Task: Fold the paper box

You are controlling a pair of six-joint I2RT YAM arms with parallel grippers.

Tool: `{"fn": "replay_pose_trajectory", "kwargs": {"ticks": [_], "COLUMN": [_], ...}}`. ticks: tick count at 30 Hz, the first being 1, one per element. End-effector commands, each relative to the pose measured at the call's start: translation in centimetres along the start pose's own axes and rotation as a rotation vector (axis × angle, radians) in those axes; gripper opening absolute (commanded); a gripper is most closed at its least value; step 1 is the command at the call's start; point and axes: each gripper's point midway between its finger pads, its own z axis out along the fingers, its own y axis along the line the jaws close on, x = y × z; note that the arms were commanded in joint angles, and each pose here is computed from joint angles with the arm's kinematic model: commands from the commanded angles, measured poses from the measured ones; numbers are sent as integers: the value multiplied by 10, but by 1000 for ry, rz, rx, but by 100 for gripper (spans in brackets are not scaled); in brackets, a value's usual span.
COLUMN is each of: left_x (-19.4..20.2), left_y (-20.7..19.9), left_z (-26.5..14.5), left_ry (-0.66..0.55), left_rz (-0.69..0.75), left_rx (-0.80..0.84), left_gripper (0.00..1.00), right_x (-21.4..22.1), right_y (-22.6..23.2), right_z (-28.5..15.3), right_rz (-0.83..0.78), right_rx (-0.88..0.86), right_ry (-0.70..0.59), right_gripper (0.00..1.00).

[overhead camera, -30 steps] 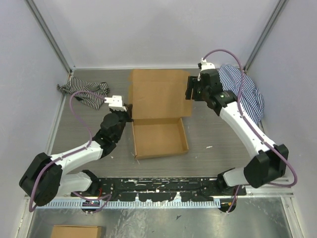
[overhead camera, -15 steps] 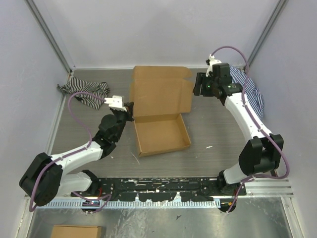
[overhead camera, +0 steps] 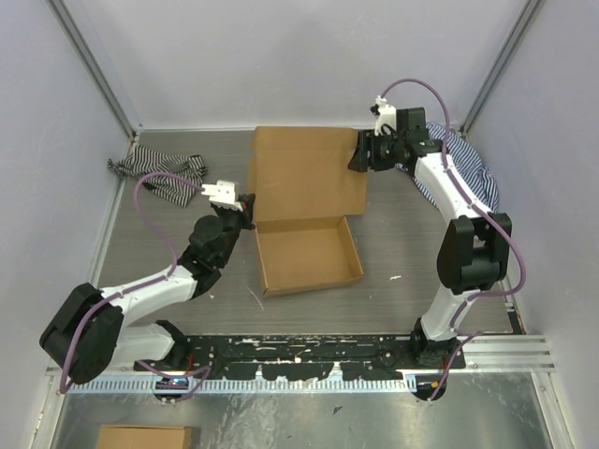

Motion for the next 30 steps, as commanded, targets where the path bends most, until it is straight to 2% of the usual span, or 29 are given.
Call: {"fn": "replay_pose_trajectory", "kwargs": {"ticks": [1, 4, 9, 12, 13, 17, 18, 25, 30], "left_x": [-13, -13, -13, -11, -11, -18, -24, -59, -93], "left_y": [-4, -3, -2, -1, -1, 1, 1, 17, 31], "left_z": [2, 3, 6, 10, 11, 10, 10, 0, -7], "left_ry": [-51, -51, -45, -26, -15, 12, 10, 11, 18], "left_rz": [-7, 2, 11, 13, 12, -3, -12, -19, 15], "left_rx": [14, 6, -2, -19, -25, -52, -61, -162, -258], "left_gripper": [0, 0, 0, 3, 11, 56, 62, 69, 76], "right_x": [-40, -35, -23, -16, -14, -14, -14, -36, -58], "right_y": [14, 15, 22, 26, 26, 24, 26, 36, 39], "right_z": [-3, 5, 8, 6, 5, -2, -4, -38, -70], "right_rz": [-79, -54, -11, -24, -24, -14, -18, -84, -145], "right_rx": [-70, -99, -118, -61, -32, 89, 113, 309, 352], "right_ry": [-92, -60, -32, -20, -17, -36, -47, -229, -372], "right_gripper": [61, 54, 23, 11, 9, 2, 2, 1, 1]}}
